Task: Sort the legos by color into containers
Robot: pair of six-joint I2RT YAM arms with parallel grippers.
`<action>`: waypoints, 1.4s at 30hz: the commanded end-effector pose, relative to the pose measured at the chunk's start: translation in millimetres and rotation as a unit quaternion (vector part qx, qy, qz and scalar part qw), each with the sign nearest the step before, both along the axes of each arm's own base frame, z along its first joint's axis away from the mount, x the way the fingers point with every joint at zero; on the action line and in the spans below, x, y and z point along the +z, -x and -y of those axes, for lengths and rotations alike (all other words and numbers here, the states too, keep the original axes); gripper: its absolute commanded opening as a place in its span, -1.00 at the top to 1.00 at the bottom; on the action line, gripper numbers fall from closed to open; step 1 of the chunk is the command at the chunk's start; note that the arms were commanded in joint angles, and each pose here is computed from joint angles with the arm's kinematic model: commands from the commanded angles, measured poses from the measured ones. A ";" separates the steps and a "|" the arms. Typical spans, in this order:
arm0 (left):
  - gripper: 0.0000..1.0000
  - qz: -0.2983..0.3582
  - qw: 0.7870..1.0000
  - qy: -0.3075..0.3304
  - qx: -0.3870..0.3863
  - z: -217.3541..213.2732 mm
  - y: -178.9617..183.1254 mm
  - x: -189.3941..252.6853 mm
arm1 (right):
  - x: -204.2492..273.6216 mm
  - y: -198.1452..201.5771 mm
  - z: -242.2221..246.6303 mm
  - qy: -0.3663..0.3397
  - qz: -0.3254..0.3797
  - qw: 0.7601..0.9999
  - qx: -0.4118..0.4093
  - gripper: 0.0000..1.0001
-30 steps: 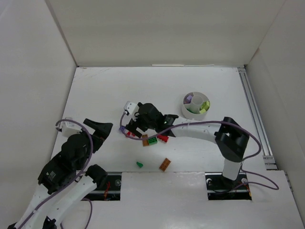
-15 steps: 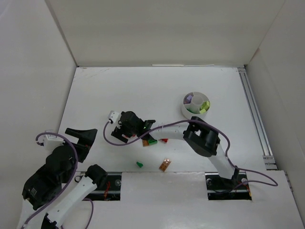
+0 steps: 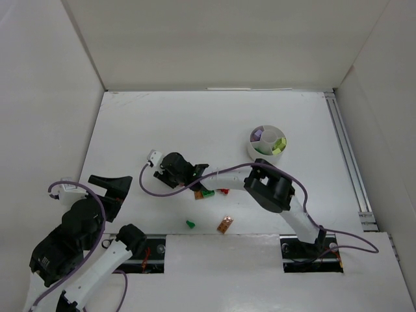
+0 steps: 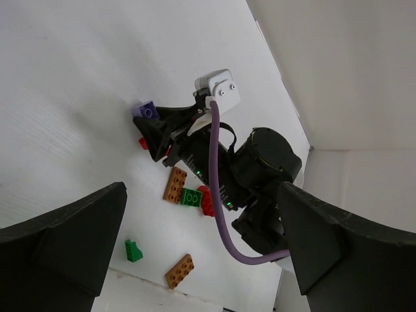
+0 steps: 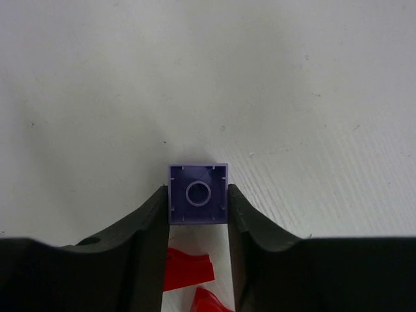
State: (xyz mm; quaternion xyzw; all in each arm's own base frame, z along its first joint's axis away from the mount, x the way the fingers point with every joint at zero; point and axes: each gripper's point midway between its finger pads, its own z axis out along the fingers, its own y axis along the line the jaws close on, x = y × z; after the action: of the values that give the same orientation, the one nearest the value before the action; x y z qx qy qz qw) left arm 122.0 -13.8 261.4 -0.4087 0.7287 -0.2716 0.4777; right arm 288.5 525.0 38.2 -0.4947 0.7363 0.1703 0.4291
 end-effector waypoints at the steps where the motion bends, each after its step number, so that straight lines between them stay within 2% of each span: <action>1: -1.00 0.011 1.000 0.007 0.005 -3.7 1.9 6.9 | 27.5 -6.0 -13.1 -0.040 0.013 0.999 -0.003 0.43; 5: -1.00 -0.001 1.000 -0.002 0.005 -1.3 -1.3 1.5 | 69.8 -6.9 -7.8 -0.067 0.032 0.997 -0.010 0.57; 6: -1.00 -0.002 1.000 -0.003 0.005 0.3 -3.5 2.5 | 95.1 -8.1 -6.7 -0.085 0.043 0.995 -0.014 0.57; 9: -1.00 -0.007 1.000 -0.014 -0.003 8.2 -11.6 -0.5 | 118.4 -7.7 6.7 -0.095 0.056 0.993 -0.028 0.60; 10: -1.00 -0.008 1.000 -0.014 -0.003 10.9 -15.2 0.8 | 141.4 -12.1 16.5 -0.110 0.067 0.991 -0.039 0.60; 12: -1.00 -0.004 0.999 -0.027 -0.026 22.1 -23.4 0.4 | 139.8 -26.8 43.8 -0.102 0.066 0.991 -0.061 0.60; 13: -1.00 -0.011 0.999 -0.041 -0.030 26.2 -29.1 -3.9 | 159.1 -31.9 59.5 -0.117 0.071 0.987 -0.080 0.60; 15: -1.00 -0.004 0.998 -0.044 -0.039 35.3 -38.6 -1.0 | 164.1 -44.7 89.6 -0.117 0.074 0.984 -0.112 0.60; 16: -1.00 -0.007 0.998 -0.052 -0.041 38.3 -42.8 -4.0 | 150.3 -57.3 119.8 -0.099 0.067 0.982 -0.147 0.60; 17: -1.00 -0.013 0.997 -0.062 -0.044 42.6 -48.8 -5.5 | 167.1 -61.5 140.4 -0.111 0.074 0.976 -0.170 0.60; 19: -1.00 0.011 0.996 -0.061 -0.065 58.2 -62.5 5.3 | 165.5 -84.2 191.9 -0.096 0.074 0.964 -0.235 0.60; 20: -1.00 0.008 0.993 -0.081 -0.090 68.9 -69.5 4.1 | 162.2 -84.1 216.4 -0.090 0.063 0.959 -0.261 0.57; 23: -1.00 0.030 0.988 -0.092 -0.119 92.3 -91.1 14.0 | 154.8 -105.7 278.9 -0.072 0.055 0.937 -0.337 0.57; 25: -1.00 0.000 0.983 -0.123 -0.137 106.5 -106.4 -3.7 | 150.3 -109.2 307.2 -0.051 0.053 0.926 -0.369 0.57; 26: -1.00 0.008 0.981 -0.124 -0.145 113.8 -113.2 5.2 | 148.0 -114.0 322.4 -0.041 0.054 0.919 -0.389 0.57; 28: -1.00 -0.016 0.974 -0.147 -0.171 128.3 -125.9 -9.1 | 141.1 -114.3 340.5 -0.019 0.049 0.911 -0.410 0.57; 34: -1.00 0.002 0.962 -0.154 -0.227 151.1 -153.5 -7.0 | 139.9 -118.5 378.3 -0.010 0.043 0.895 -0.445 0.52; 42: -1.00 -0.016 0.962 -0.144 -0.232 136.2 -163.8 -29.4 | 126.1 -125.7 370.8 0.004 0.042 0.911 -0.410 0.39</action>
State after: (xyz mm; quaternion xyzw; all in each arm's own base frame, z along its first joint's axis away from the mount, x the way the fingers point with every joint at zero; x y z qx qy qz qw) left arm 284.2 -140.6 221.0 -0.1894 0.8515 -0.2308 0.4311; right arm 408.2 145.9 156.5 -0.1451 0.8678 -0.0564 0.4720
